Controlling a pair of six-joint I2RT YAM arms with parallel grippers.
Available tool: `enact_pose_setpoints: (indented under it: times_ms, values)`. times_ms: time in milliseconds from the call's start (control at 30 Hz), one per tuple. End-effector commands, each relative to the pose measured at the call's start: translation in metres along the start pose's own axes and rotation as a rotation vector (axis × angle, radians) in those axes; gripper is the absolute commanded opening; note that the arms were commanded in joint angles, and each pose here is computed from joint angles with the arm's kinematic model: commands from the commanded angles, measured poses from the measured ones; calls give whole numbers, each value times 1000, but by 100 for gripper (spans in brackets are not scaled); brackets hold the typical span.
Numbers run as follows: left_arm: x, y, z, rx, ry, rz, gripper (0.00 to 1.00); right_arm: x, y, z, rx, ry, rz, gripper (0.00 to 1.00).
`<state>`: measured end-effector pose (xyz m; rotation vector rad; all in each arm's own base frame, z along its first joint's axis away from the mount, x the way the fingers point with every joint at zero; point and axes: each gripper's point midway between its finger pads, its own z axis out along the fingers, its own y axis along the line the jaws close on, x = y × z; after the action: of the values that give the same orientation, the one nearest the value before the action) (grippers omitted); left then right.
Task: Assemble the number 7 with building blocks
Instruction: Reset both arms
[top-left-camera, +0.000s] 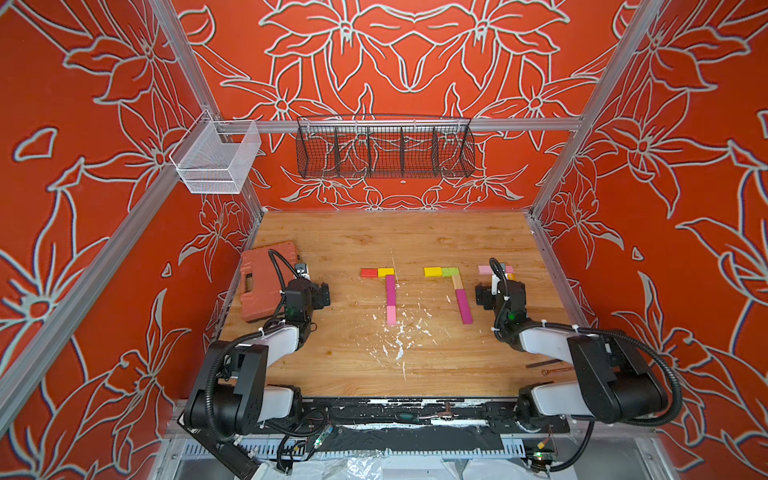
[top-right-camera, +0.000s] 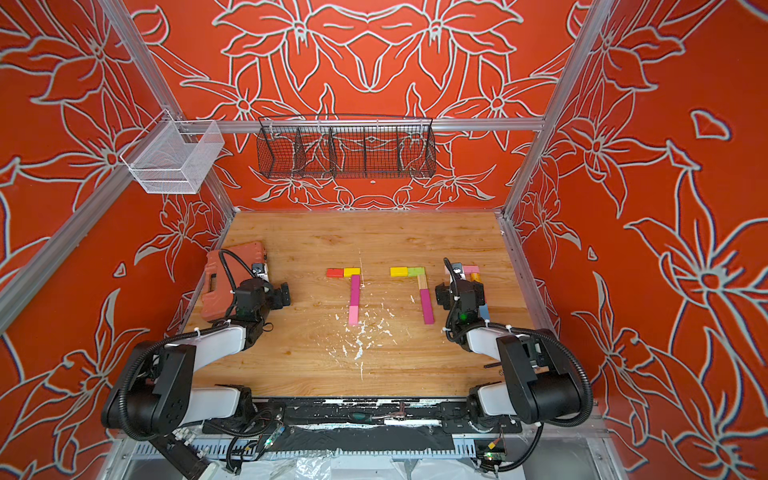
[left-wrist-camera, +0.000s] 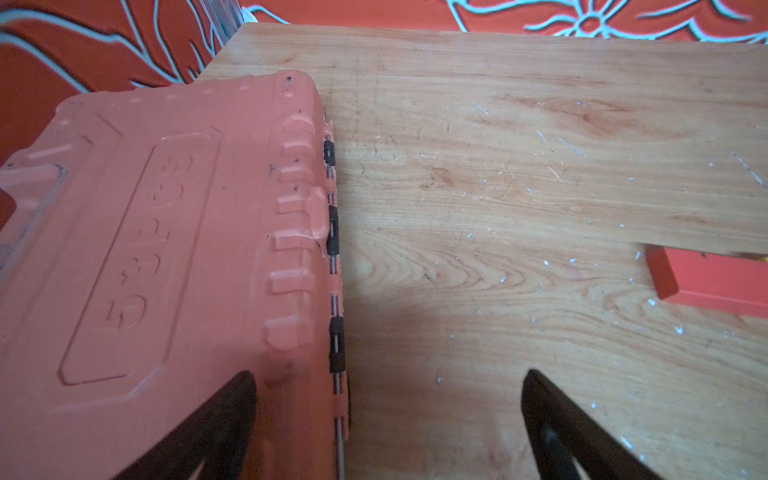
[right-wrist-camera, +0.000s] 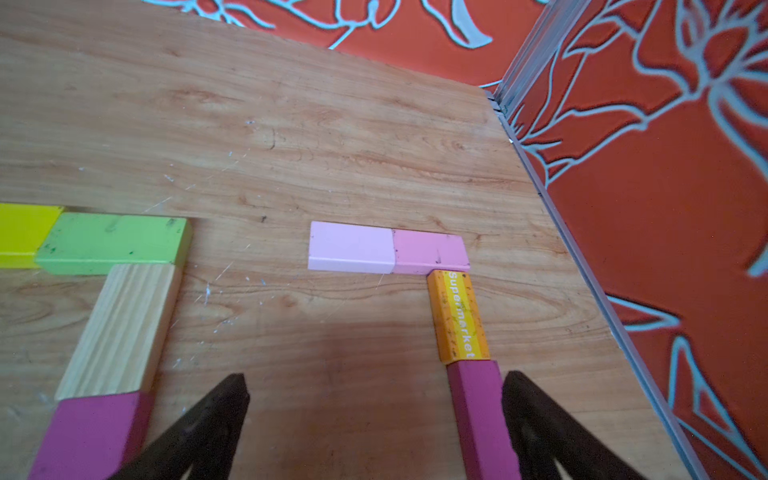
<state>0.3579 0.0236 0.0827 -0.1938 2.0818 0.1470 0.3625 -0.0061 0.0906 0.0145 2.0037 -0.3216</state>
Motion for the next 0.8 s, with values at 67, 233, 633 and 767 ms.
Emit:
enact_pose_setpoints:
  times_ms: [67,233,633,767]
  values:
    - [-5,2,1,-11,-16,-18,97,-10,-14,5,14,-120,125,98]
    - [-6,2,1,-8,-15,-17,97,-8,-15,5,7,-91,126,98]
    - [-4,2,2,-7,-9,-17,97,-7,-15,5,7,-74,125,98]
    - [-5,1,2,-5,-10,-18,97,-6,-15,5,7,-67,125,98]
